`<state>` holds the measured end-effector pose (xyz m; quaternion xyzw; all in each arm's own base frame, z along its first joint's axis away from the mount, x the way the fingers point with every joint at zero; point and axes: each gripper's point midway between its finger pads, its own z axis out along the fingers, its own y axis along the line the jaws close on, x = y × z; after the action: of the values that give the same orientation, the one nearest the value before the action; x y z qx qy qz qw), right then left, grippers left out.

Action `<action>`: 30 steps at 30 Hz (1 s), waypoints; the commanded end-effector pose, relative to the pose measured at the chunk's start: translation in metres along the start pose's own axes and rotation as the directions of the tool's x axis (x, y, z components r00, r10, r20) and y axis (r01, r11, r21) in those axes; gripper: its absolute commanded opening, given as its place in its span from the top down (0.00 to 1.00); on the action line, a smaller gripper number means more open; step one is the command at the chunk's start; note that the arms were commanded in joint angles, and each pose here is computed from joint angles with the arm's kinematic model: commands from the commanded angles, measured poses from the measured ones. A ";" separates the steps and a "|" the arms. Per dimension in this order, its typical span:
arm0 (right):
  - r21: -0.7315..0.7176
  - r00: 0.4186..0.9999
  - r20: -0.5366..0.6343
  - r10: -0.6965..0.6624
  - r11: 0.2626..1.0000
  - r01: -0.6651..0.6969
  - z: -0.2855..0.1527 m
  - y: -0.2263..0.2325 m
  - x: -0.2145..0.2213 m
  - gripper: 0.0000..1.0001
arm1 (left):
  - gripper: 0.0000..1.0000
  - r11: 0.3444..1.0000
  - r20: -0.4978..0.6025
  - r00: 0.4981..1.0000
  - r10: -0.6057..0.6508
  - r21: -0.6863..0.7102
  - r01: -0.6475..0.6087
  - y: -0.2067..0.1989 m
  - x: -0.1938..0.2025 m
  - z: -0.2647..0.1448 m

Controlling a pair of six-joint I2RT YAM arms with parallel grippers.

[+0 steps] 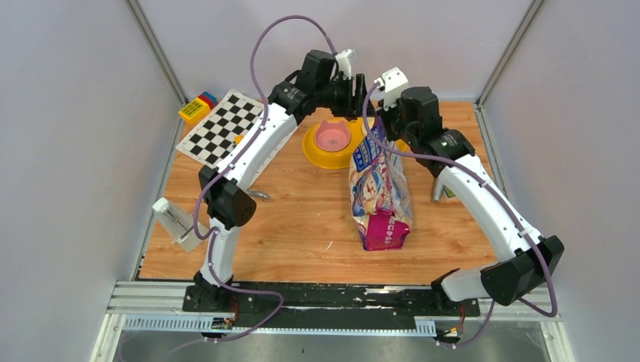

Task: Serve the pet food
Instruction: Open the pet food bag at the center of the board.

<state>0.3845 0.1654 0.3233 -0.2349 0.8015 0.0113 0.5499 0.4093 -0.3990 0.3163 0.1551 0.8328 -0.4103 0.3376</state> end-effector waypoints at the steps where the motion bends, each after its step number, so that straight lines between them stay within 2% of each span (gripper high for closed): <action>1: -0.097 0.998 -0.009 0.062 0.993 -0.063 -0.009 0.016 0.000 1.00 | 0.32 0.991 0.045 0.999 0.006 0.132 -0.012 -0.029 -0.019 -0.010; 2: -0.105 0.998 -0.011 0.064 0.992 -0.065 -0.009 0.017 0.001 1.00 | 0.27 0.990 0.047 0.999 0.007 0.141 -0.013 -0.030 -0.020 -0.010; 7: -0.114 0.998 -0.010 0.069 0.991 -0.070 -0.008 0.019 -0.001 1.00 | 0.17 0.990 0.059 0.998 0.004 0.144 -0.013 -0.027 -0.024 -0.006; 12: -0.104 0.998 -0.010 0.070 0.992 -0.071 -0.008 0.017 -0.003 1.00 | 0.17 0.990 0.062 0.998 0.007 0.137 -0.016 -0.023 -0.025 0.001; 16: -0.096 0.998 -0.005 0.066 0.993 -0.066 -0.010 0.015 -0.004 1.00 | 0.22 0.994 0.045 0.999 0.001 0.105 -0.006 -0.011 -0.019 0.010; 21: -0.070 0.998 -0.008 0.059 0.996 -0.060 -0.010 0.010 -0.003 1.00 | 0.36 0.997 0.028 1.000 -0.004 0.080 0.002 -0.002 -0.013 0.015; 26: -0.046 0.998 -0.005 0.055 0.997 -0.056 -0.010 0.005 -0.004 1.00 | 0.42 0.996 0.028 1.000 -0.002 0.090 0.000 -0.006 -0.014 0.009; 28: -0.040 0.998 -0.001 0.055 0.998 -0.055 -0.012 0.004 -0.006 1.00 | 0.49 0.996 0.032 1.000 0.000 0.090 -0.003 -0.008 -0.015 0.006; 30: -0.033 0.998 0.004 0.057 0.998 -0.057 -0.012 0.002 -0.008 1.00 | 0.52 0.996 0.033 0.999 0.002 0.087 -0.005 -0.008 -0.015 0.005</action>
<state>0.3809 0.1731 0.3201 -0.2304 0.8066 0.0467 0.5423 0.4192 -0.4146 0.3114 0.1615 0.8147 -0.4527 0.3245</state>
